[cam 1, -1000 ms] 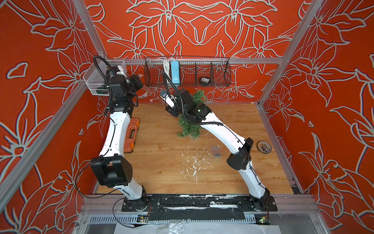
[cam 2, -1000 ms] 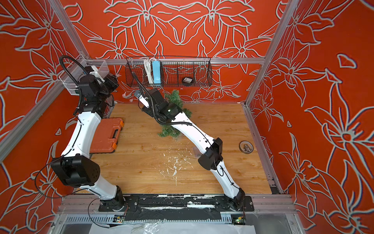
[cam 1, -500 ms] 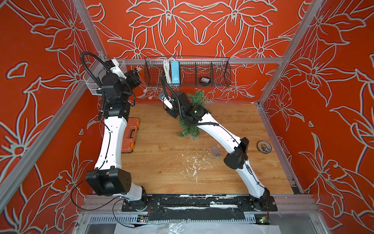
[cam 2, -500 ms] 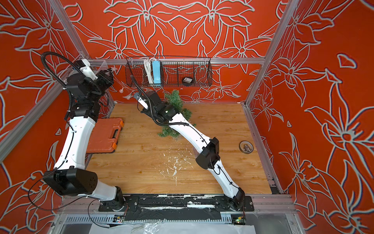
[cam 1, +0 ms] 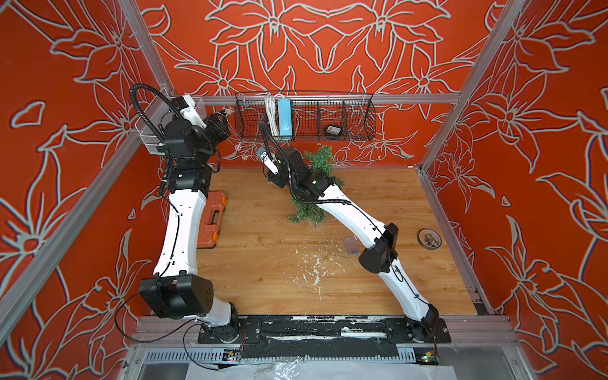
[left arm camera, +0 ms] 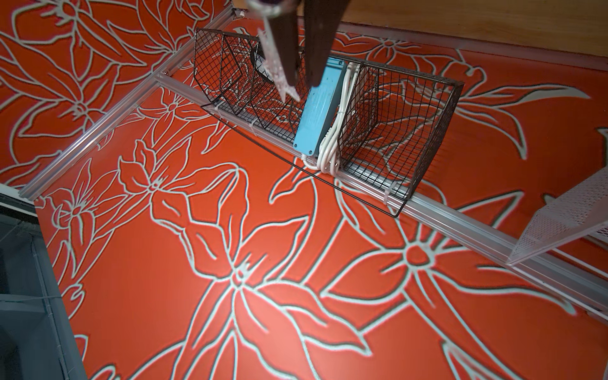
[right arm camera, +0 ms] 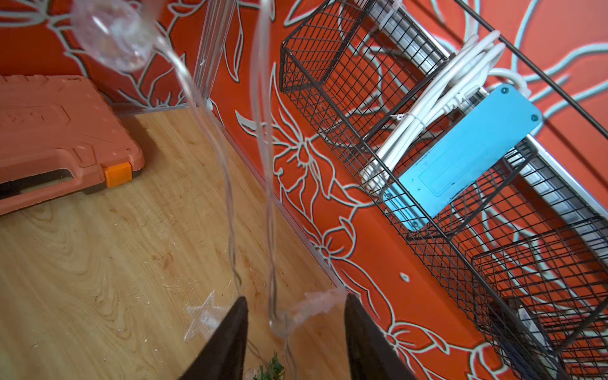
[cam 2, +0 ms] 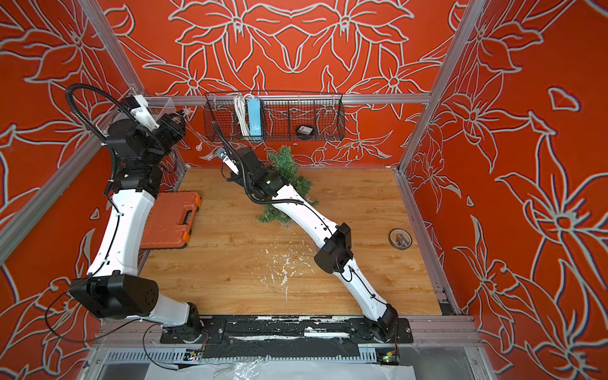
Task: Remove string lights from the small christmas tree
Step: Remove the light string from the Christmas tree.
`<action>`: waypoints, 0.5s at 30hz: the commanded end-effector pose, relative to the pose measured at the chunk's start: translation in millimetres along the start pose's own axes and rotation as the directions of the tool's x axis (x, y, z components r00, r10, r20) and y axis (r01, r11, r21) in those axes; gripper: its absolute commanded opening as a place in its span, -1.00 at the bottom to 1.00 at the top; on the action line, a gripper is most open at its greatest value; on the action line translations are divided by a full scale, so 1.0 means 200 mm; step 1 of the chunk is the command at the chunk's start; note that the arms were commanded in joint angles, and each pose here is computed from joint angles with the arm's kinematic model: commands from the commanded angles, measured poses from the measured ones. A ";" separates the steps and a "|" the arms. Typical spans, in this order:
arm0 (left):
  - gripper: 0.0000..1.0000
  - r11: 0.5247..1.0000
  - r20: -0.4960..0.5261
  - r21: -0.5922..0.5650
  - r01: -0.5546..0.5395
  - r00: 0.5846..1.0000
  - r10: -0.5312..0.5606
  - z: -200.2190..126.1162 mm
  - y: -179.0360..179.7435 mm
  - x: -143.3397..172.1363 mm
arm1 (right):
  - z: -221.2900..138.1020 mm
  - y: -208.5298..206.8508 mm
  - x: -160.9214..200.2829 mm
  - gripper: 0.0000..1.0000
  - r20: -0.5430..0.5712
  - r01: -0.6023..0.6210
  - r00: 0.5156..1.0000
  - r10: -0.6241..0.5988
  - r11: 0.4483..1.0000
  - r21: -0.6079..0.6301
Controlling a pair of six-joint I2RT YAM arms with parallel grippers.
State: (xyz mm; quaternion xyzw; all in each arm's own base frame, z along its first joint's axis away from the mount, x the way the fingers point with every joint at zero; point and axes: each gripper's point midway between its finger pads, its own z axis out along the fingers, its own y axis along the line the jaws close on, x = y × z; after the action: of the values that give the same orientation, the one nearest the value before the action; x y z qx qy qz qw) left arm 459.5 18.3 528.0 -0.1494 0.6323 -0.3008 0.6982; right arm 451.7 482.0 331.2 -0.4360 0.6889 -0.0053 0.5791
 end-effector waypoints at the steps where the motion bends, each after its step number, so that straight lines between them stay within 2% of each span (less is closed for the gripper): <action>1: -1.00 0.997 0.041 0.078 -0.019 0.999 0.016 -0.06 -0.15 -0.09 | 0.00 -0.06 -0.08 -0.35 0.071 -0.021 0.997 0.020 1.000 0.015; 7: -1.00 0.998 0.034 0.069 -0.015 0.999 0.013 -0.06 -0.12 -0.06 | -0.03 -0.10 -0.17 -0.98 0.138 -0.032 0.990 0.028 0.999 0.027; 15: -1.00 0.997 0.012 0.080 -0.008 1.000 0.007 -0.03 -0.12 -0.01 | -0.06 -0.22 -0.18 -1.00 0.143 -0.022 0.990 0.006 0.994 0.110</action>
State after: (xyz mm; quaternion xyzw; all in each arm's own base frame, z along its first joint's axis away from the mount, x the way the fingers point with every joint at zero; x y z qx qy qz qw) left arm 458.3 12.0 526.2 -0.1420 0.6330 -0.3111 0.6945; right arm 464.6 481.0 356.8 -0.4145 0.6661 0.0071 0.6200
